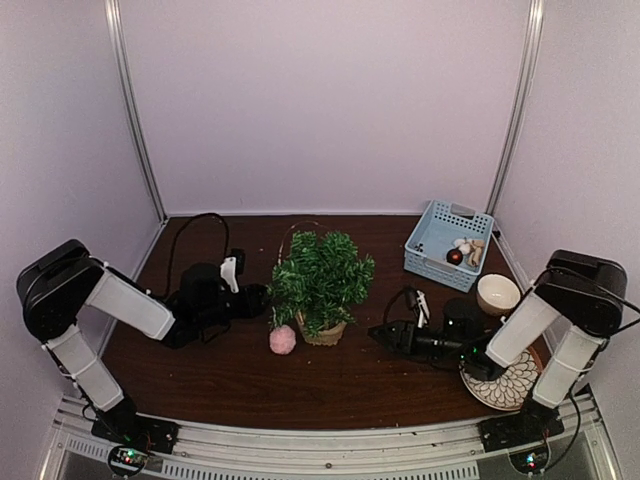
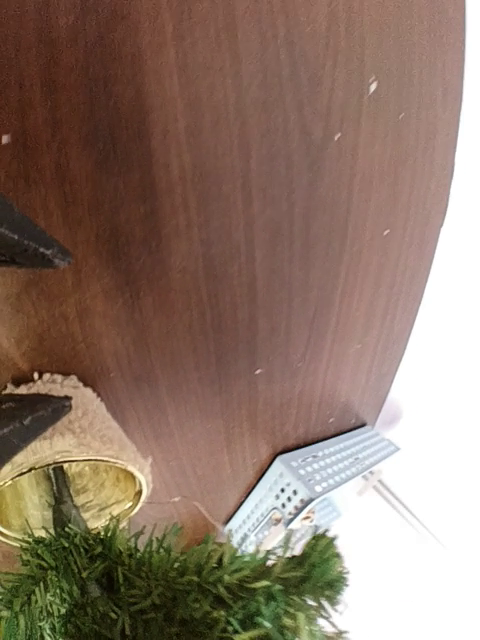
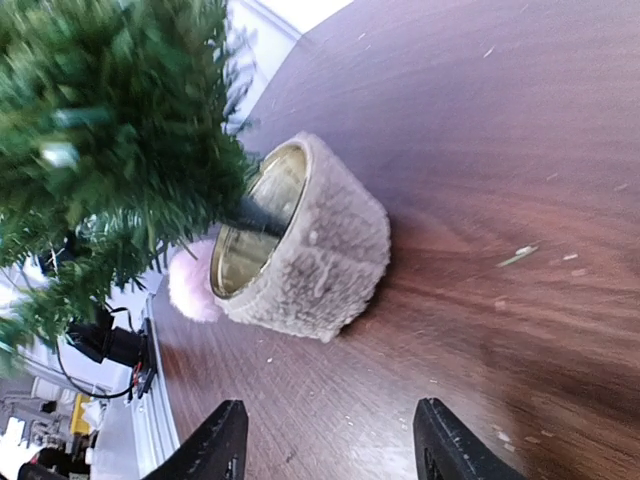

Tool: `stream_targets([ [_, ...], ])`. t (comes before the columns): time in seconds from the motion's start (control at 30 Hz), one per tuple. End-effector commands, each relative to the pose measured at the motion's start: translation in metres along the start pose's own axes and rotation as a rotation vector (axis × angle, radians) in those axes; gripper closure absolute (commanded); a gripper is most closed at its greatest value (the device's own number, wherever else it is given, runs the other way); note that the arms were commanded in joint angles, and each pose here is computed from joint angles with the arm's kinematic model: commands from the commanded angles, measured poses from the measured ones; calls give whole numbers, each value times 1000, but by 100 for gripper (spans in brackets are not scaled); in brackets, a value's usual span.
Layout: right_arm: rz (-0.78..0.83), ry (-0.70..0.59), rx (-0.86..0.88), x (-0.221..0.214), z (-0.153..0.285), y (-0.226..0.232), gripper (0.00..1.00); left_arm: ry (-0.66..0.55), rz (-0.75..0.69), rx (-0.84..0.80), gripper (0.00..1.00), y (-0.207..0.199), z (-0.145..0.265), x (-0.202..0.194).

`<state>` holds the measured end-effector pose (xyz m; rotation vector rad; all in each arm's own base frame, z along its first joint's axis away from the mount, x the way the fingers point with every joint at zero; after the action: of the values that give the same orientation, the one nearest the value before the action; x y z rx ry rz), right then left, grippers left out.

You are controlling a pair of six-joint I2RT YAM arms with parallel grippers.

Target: Decorate the small christmas tree

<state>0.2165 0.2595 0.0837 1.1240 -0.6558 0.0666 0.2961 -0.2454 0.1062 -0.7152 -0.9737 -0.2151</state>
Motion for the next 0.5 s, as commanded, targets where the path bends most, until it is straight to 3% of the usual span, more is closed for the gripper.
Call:
stream_targets([
  [0.0,62,-36,-88,20,19,4,40,-54,-19,97,53,17,18,20],
  [0.17,276,-68,-286,64,53,29,37,-78,-89,203,40,24,38,40],
  [0.27,301,-130,-335,104,78,37,35,-93,-117,243,32,25,49,54],
  [0.47,357,-196,-511,184,115,35,35,-77,-166,287,28,23,60,75],
])
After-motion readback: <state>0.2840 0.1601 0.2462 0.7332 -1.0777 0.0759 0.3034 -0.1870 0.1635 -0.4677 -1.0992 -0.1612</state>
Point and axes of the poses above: each gripper's point midway between its finger pads, its own z axis back along the fingers, its own y axis along the line the jaws close on, x = y × z, the point moved 5 cm from there along z, back along the fingers, and after that the axes turned 6 degrees about -z, right-handed, at the moved point
